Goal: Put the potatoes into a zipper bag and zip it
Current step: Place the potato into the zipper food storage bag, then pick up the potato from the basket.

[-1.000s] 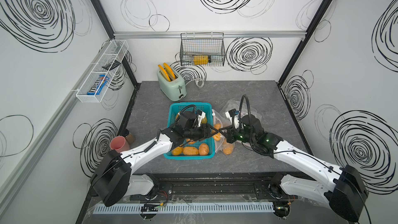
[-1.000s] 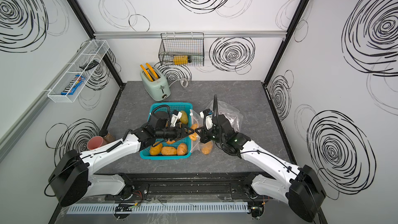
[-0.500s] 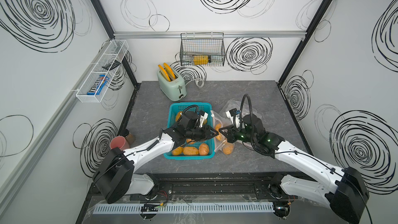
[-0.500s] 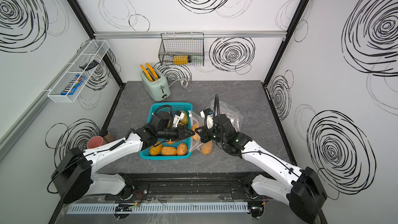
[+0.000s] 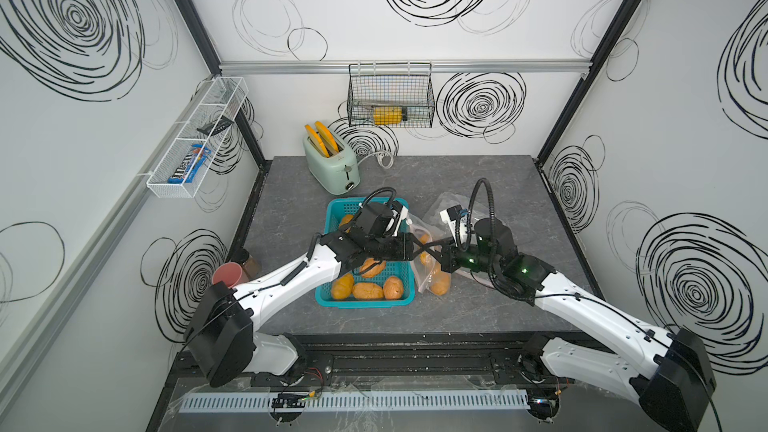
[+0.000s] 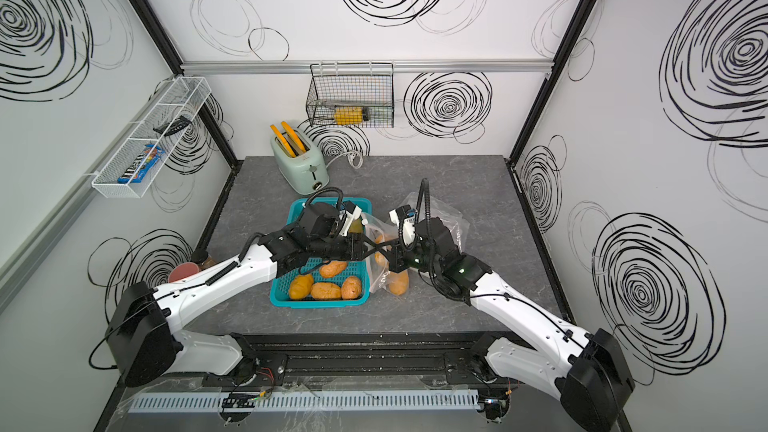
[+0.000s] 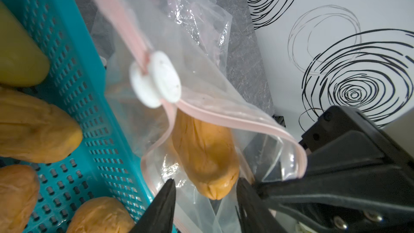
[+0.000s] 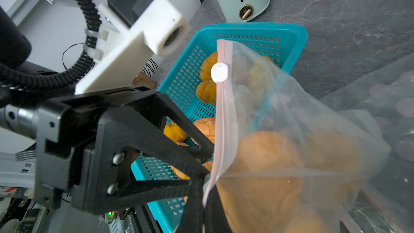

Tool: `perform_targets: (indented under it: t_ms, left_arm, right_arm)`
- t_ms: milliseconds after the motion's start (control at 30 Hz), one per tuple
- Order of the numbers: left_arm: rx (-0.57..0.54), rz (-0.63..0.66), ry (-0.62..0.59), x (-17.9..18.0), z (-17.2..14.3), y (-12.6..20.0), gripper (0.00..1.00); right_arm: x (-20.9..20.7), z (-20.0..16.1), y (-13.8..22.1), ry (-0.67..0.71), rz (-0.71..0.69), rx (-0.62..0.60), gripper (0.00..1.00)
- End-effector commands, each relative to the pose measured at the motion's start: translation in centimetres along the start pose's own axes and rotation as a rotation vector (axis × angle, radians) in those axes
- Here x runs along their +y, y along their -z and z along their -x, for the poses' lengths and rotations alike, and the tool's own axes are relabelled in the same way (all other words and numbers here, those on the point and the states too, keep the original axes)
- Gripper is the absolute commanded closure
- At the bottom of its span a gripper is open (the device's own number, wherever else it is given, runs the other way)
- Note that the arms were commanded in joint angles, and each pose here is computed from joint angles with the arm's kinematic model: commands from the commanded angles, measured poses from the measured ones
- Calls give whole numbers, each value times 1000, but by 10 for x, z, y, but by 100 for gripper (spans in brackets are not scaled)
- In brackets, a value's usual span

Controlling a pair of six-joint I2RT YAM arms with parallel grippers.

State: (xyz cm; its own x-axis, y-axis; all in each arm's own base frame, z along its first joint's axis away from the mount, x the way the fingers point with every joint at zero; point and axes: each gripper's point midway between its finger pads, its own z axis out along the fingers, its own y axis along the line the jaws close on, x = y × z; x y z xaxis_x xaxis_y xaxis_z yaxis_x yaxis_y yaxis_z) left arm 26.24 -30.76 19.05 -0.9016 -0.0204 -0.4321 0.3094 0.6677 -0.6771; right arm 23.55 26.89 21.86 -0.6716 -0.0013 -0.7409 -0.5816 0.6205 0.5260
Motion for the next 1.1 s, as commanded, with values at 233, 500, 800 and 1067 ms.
perform_targets:
  t_ms: [233,500,800,1067]
  left_arm:
    - [-111,117,-78,9,20,46,46]
    - [-146,119,-49,24,23,56,35]
    - [-271,482,86,132,34,73,5]
    - [-358,529,203,183,38,61,4]
  right_arm:
    - [-7,15,10,-10,5,-43,100]
    - [-16,7,8,-44,2,-21,100]
    - [-22,4,12,-21,-33,-23,100]
    - [-24,-2,9,-23,-33,-6,100]
